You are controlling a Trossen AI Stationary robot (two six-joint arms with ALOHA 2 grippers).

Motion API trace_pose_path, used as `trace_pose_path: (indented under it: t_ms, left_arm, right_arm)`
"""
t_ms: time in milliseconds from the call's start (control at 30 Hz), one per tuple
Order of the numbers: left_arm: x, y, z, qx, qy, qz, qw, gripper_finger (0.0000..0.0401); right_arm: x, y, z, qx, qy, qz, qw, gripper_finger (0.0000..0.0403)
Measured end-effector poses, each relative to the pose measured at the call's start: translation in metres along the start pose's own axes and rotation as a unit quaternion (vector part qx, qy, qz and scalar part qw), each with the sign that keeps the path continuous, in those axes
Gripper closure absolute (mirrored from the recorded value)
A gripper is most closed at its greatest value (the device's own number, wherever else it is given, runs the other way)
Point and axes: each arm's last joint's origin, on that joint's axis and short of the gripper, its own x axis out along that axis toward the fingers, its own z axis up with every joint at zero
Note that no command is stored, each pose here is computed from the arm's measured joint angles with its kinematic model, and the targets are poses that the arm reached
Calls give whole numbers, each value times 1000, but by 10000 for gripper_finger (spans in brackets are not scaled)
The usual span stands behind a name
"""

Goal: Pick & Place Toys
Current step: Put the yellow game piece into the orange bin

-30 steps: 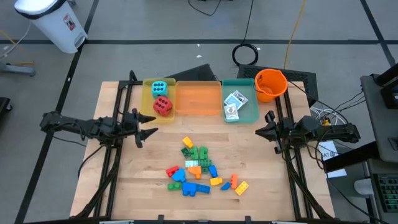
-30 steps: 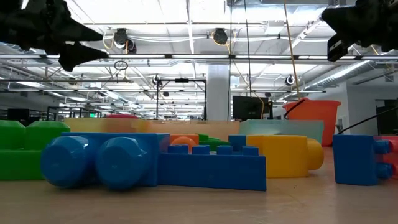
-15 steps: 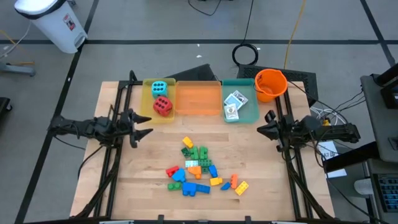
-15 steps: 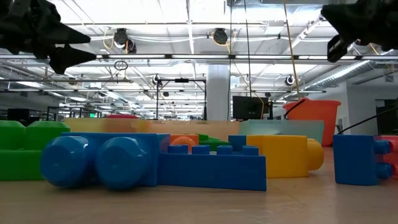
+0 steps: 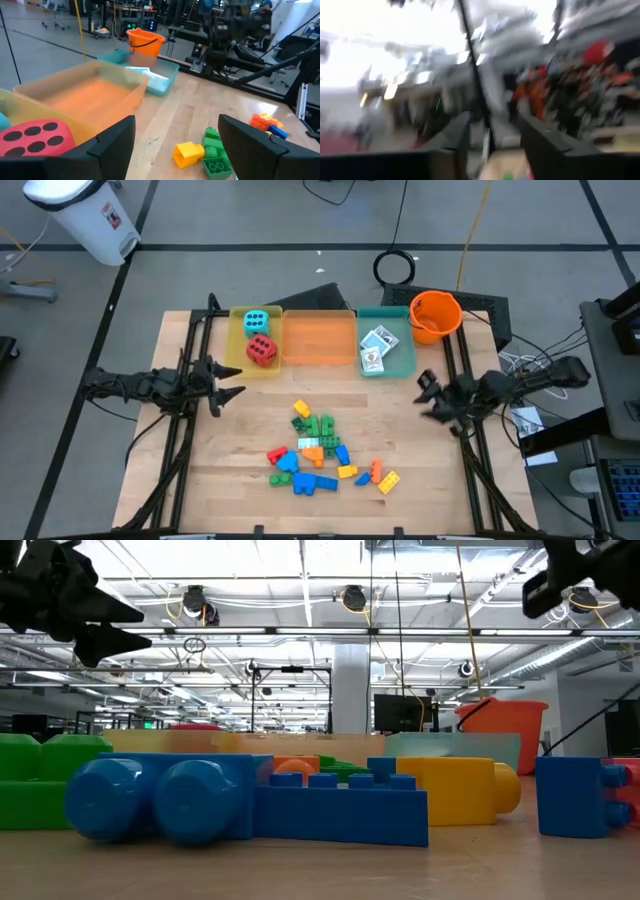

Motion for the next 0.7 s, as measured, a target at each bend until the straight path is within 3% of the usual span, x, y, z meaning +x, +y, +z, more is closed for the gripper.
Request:
trace_pose_path:
  t_ms: [133,233,367,567,700]
  left_arm:
    - [0,0,0,3,0,0,1000,116]
    - [0,0,0,2,-1,0,1000,116]
    - [0,0,0,1,-1,-1,1000,116]
    - [0,0,0,1,-1,-1,1000,116]
    - [0,0,0,2,-1,-1,1000,116]
  right_arm:
    - [16,12,-19,-17,126,33,991,173]
    - [31,24,-26,-39,200,28,979,145]
    - [41,39,-49,-56,316,13,947,144]
    - [45,57,-86,-69,391,-12,918,155]
    - [49,61,-104,-59,397,-14,916,152]
